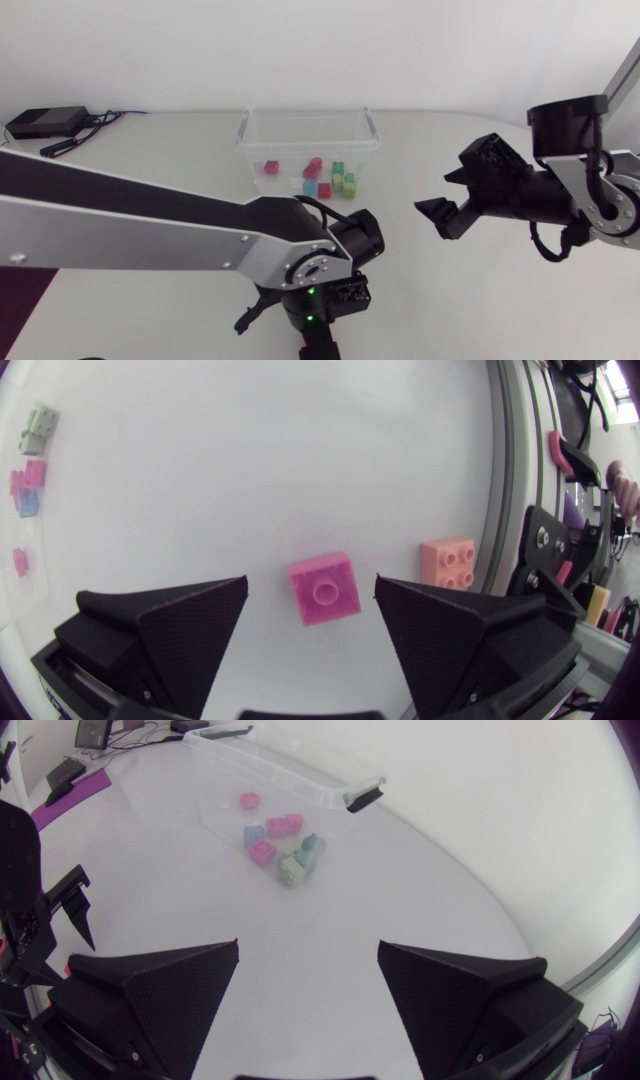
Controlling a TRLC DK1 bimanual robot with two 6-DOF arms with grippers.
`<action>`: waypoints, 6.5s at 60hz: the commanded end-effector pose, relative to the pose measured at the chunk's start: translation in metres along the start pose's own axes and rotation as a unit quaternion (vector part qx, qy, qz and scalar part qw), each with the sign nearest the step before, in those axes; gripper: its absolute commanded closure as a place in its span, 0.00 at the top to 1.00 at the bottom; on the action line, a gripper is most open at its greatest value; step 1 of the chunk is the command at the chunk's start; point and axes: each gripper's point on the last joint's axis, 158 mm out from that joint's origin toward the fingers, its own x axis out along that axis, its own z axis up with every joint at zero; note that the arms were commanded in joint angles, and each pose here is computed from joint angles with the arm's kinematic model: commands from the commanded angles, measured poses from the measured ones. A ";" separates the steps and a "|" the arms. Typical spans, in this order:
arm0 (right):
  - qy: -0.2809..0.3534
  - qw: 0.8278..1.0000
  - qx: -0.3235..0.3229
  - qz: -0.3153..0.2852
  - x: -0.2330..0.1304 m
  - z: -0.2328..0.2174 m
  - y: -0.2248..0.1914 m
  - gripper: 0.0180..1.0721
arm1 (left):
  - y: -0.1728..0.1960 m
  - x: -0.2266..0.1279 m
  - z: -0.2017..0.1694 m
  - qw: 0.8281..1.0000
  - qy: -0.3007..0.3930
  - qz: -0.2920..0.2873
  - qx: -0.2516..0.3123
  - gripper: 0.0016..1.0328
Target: Pick up the duplo bricks and place them in the container
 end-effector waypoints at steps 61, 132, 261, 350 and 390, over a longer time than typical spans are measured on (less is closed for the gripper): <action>0.050 0.929 -0.212 0.298 -0.053 -0.082 0.209 0.95 | 0.130 -0.190 0.029 0.957 -0.207 0.171 -0.113 0.33; 0.135 0.849 -0.329 0.392 -0.036 -0.110 0.310 0.95 | 0.379 -0.182 0.075 0.887 -0.283 0.284 -0.228 0.47; 0.144 0.937 -0.212 0.237 -0.011 -0.042 0.177 0.29 | 0.301 -0.260 0.031 0.902 -0.284 0.257 -0.200 0.96; -0.028 0.997 -0.064 0.040 0.101 0.175 -0.004 0.93 | 0.085 -0.149 -0.093 0.961 -0.193 0.191 -0.059 0.96; 0.148 0.933 -0.236 0.226 -0.064 -0.115 0.135 0.95 | 0.070 -0.117 -0.113 0.966 -0.176 0.185 -0.039 0.96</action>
